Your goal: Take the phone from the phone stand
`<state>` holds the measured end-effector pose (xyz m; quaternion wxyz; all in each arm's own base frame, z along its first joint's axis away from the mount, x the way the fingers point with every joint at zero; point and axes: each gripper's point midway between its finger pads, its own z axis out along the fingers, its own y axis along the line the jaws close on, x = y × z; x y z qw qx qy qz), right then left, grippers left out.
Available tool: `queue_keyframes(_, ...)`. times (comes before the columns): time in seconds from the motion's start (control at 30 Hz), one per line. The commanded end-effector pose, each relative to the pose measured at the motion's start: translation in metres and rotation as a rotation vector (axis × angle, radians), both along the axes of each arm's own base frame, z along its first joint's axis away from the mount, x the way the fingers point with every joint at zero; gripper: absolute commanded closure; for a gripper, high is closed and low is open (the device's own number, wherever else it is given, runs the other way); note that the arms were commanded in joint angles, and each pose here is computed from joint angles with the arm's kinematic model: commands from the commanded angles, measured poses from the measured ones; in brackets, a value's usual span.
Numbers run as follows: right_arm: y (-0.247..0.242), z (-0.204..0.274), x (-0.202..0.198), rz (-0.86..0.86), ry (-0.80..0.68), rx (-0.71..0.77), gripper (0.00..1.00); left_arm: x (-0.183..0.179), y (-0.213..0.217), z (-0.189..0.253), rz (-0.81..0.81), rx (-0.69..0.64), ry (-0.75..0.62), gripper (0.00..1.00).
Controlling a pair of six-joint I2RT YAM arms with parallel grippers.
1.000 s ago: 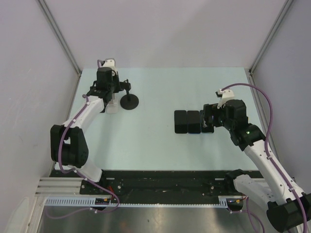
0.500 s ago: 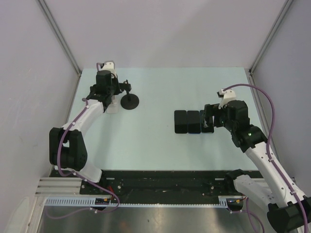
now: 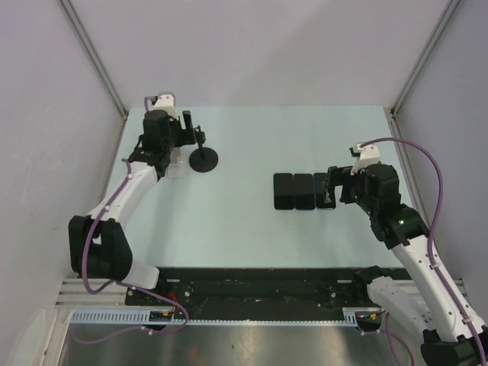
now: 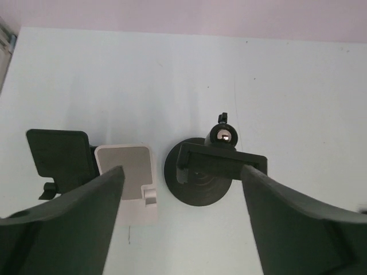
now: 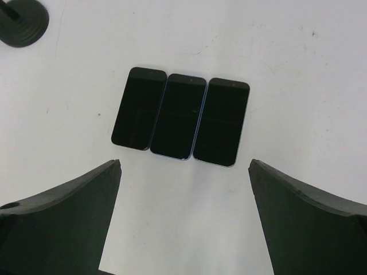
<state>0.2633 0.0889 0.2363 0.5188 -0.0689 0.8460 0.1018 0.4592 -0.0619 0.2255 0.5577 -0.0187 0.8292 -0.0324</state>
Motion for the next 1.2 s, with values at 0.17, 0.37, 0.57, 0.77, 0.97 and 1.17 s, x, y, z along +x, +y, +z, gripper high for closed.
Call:
queue_keyframes(0.17, -0.035, 0.06, -0.014, -0.172, -0.199, 0.064, 0.0, -0.069, 0.021, 0.106, 0.073, -0.087, -0.25, 0.0)
queue_keyframes(0.37, -0.063, 0.088, -0.038, -0.298, -0.323, 0.114, 0.0, -0.15, 0.049, 0.154, 0.19, -0.214, -0.458, 0.0)
queue_keyframes(0.57, -0.089, 0.103, -0.054, -0.408, -0.422, 0.133, 0.0, -0.227, 0.083, 0.157, 0.302, -0.231, -0.631, 0.0)
queue_keyframes(0.77, -0.103, 0.099, -0.067, -0.501, -0.489, 0.228, 0.0, -0.293, 0.116, 0.148, 0.432, -0.284, -0.8, 0.0)
queue_keyframes(0.97, -0.106, 0.096, -0.072, -0.508, -0.503, 0.231, 0.0, -0.325, 0.128, 0.138, 0.463, -0.287, -0.871, 0.0)
queue_keyframes(1.17, -0.102, 0.092, -0.072, -0.494, -0.485, 0.258, 0.0, -0.338, 0.136, 0.135, 0.512, -0.324, -0.859, 0.0)
